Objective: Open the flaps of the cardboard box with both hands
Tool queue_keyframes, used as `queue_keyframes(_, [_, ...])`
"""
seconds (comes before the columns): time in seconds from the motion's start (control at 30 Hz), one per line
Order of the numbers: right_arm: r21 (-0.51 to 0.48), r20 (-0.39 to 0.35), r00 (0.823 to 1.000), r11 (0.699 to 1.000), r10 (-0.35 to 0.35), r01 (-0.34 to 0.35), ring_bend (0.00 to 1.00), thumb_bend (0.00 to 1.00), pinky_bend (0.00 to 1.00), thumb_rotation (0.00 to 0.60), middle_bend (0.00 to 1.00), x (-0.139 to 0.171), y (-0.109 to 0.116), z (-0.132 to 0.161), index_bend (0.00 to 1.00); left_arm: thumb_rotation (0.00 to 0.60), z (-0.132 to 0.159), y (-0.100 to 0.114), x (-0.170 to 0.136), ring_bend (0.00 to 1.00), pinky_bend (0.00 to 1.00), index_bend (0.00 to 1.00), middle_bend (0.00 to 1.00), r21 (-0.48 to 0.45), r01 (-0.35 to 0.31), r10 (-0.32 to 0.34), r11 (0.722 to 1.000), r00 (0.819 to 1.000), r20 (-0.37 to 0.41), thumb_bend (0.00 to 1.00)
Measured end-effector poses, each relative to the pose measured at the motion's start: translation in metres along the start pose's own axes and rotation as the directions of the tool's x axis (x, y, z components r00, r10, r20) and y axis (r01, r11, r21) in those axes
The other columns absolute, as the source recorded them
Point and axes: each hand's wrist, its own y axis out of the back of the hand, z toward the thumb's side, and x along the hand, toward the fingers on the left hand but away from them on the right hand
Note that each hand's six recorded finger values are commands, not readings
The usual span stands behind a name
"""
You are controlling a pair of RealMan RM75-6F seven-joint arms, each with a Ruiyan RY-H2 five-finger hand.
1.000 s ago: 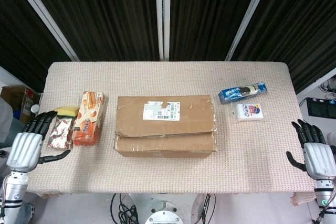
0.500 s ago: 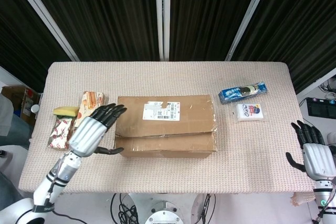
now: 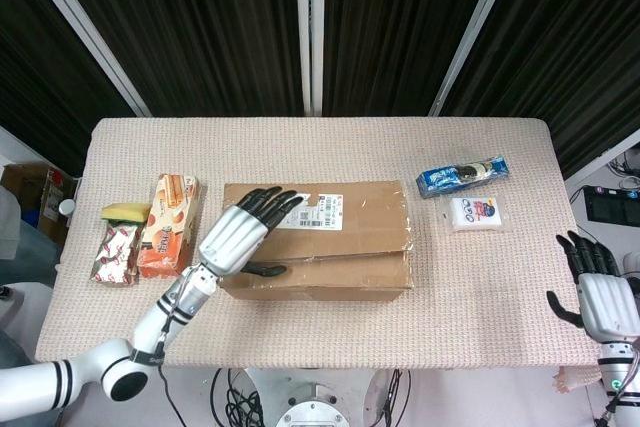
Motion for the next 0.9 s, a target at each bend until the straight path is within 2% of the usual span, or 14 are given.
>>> queue_keyframes(0.23, [0.000, 0.007, 1.000, 1.000, 0.005, -0.005, 0.00, 0.24, 0.00, 0.600, 0.00, -0.001, 0.002, -0.002, 0.00, 0.458, 0.001, -0.009, 0.014, 0.09, 0.18, 0.07, 0.10, 0.002, -0.009, 0.009, 1.000, 1.000, 0.004, 0.01])
queue_keyframes(0.3, [-0.002, 0.006, 1.000, 1.000, 0.009, -0.009, 0.00, 0.24, 0.00, 0.600, 0.00, -0.002, 0.000, -0.001, 0.00, 0.485, 0.001, -0.009, 0.016, 0.09, 0.18, 0.07, 0.10, 0.005, -0.017, 0.017, 1.000, 1.000, 0.002, 0.04])
queue_keyframes(0.37, [-0.004, 0.007, 1.000, 1.000, 0.013, -0.013, 0.00, 0.24, 0.00, 0.600, 0.00, -0.002, -0.001, -0.001, 0.00, 0.549, 0.001, -0.009, 0.017, 0.09, 0.18, 0.07, 0.10, 0.017, -0.023, 0.023, 1.000, 1.000, 0.003, 0.11])
queue_keyframes(0.47, [-0.003, 0.010, 1.000, 1.000, 0.018, -0.018, 0.00, 0.24, 0.00, 0.600, 0.00, -0.002, -0.003, -0.001, 0.00, 0.600, 0.001, -0.010, 0.016, 0.09, 0.18, 0.07, 0.10, 0.039, -0.023, 0.023, 0.999, 1.000, 0.008, 0.19])
queue_keyframes(0.7, [0.000, 0.006, 1.000, 1.000, 0.017, -0.017, 0.00, 0.24, 0.00, 0.600, 0.00, -0.004, -0.001, 0.001, 0.00, 0.600, 0.004, 0.006, 0.018, 0.09, 0.18, 0.07, 0.10, 0.070, -0.095, 0.094, 0.993, 0.995, 0.022, 0.36])
queue_keyframes(0.9, [-0.006, 0.006, 1.000, 1.000, 0.026, -0.026, 0.00, 0.24, 0.00, 0.600, 0.00, -0.006, -0.004, 0.001, 0.00, 0.600, 0.007, 0.021, 0.026, 0.09, 0.18, 0.07, 0.10, 0.108, -0.166, 0.162, 0.980, 0.986, 0.040, 0.37])
